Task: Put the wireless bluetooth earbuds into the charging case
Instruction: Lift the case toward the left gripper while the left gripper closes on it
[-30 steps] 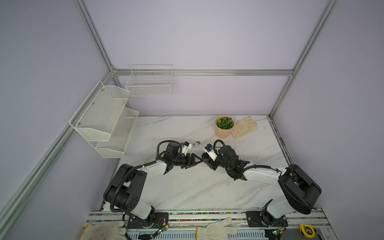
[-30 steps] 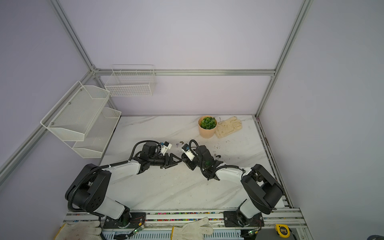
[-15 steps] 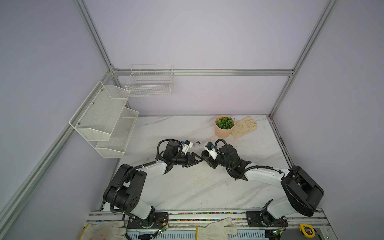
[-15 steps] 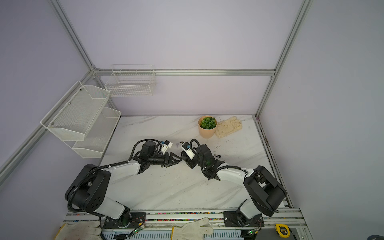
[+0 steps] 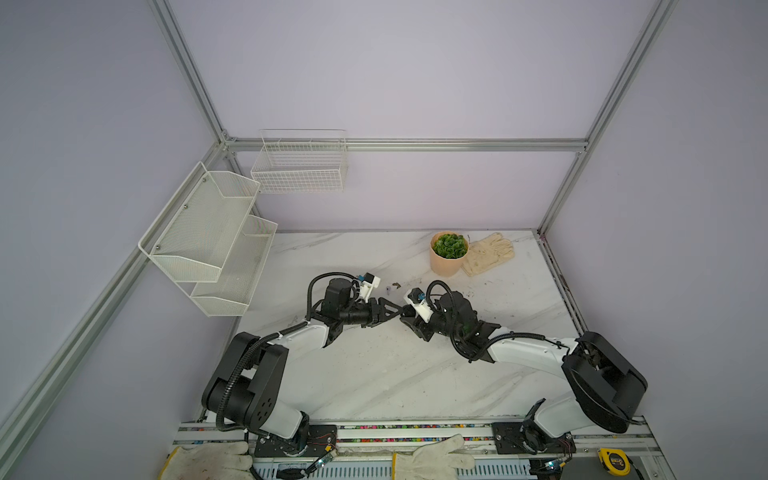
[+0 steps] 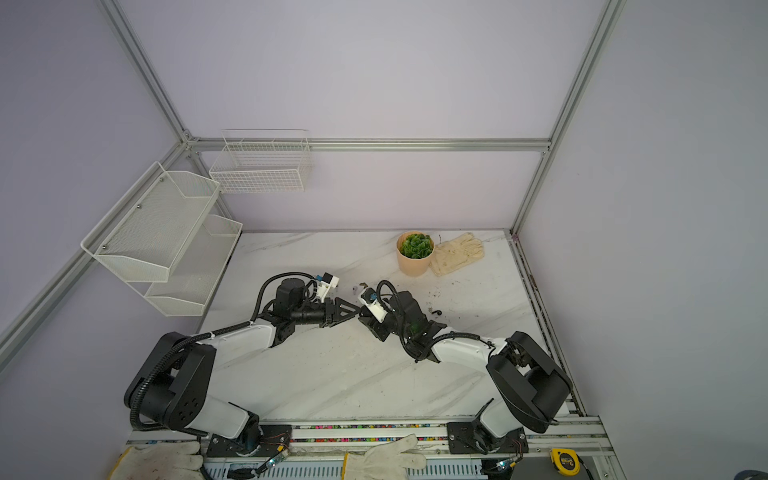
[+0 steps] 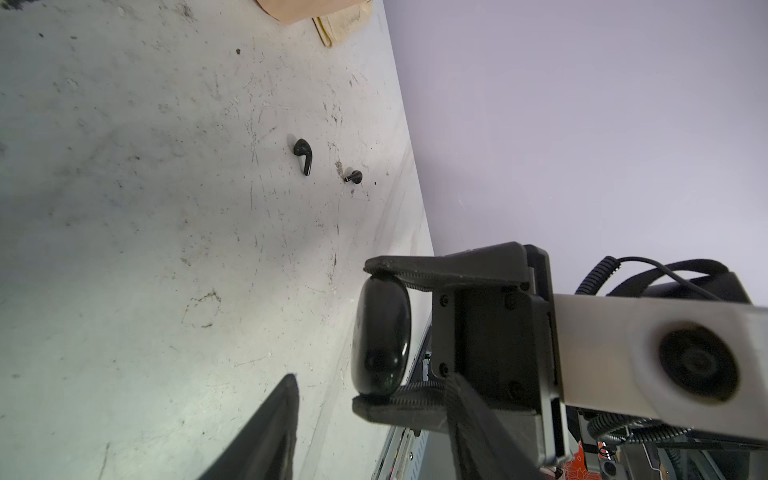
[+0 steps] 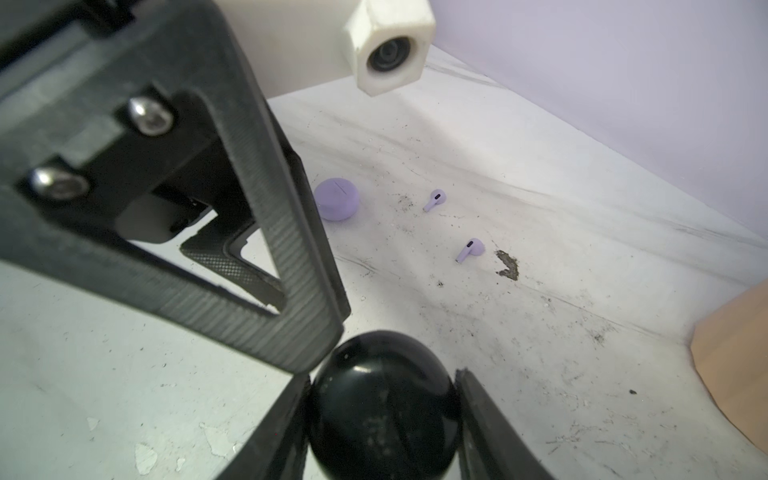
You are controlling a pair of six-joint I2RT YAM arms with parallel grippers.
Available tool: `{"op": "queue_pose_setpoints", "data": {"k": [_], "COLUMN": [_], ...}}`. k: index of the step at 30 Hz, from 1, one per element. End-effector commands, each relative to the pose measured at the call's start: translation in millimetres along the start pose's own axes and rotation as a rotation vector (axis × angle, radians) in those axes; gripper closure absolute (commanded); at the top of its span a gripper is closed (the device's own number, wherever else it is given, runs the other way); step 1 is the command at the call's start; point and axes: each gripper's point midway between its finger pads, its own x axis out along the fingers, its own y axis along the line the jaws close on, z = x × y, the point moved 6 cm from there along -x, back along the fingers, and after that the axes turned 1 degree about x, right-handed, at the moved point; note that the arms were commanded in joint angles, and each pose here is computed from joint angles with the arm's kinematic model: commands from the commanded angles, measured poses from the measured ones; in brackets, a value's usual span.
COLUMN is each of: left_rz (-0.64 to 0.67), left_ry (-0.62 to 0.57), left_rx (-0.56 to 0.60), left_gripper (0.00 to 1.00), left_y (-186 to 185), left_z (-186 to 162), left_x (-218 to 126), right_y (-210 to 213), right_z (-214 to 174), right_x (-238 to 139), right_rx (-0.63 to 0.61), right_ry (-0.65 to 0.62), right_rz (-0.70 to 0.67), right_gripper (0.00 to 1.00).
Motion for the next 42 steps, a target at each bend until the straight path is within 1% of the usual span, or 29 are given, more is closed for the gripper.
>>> {"op": "queue_pose_setpoints", "data": {"k": [1, 4, 7, 20, 27, 37, 42], "left_rz": [-0.070, -0.071, -0.081, -0.089, -0.085, -0.091, -0.096], "left_ry": [-0.019, -0.015, -0.017, 0.004, 0.023, 0.023, 0.024], "left_rx": [0.093, 0.094, 0.104, 0.106, 0.099, 0.109, 0.111], "left_gripper": [0.43, 0.45, 0.50, 0.53, 0.56, 0.58, 0.65], "left_y": [-27.3, -26.5, -30.5, -28.7, -24.6, -29.3, -31.1], "left_z": [17.7, 19.3, 25.3, 21.3, 15.6, 11.7, 11.4], "left_x": [2.8, 4.9, 7.0, 13.5, 18.0, 16.6, 15.6], "right_y": [3.3, 5.0, 5.6, 6.9, 7.1, 6.2, 5.2], "right_z": [9.0, 9.5, 8.0, 10.9, 13.3, 15.3, 16.4], "right_x": [-1.1, -1.2, 0.0, 2.5, 0.8, 4.2, 4.8], "right_rx": [-0.015, -0.011, -0.005, -0.008, -0.015, -0.020, -0.016], "right_ry": [-0.030, -0.037, -0.032, -0.039, -0.044, -0.045, -0.046], "right_rz": [0.023, 0.033, 0.036, 0.043, 0.038, 0.036, 0.032], "right_gripper": [0.73, 0.74, 0.74, 0.74, 0.74, 0.73, 0.73]}}
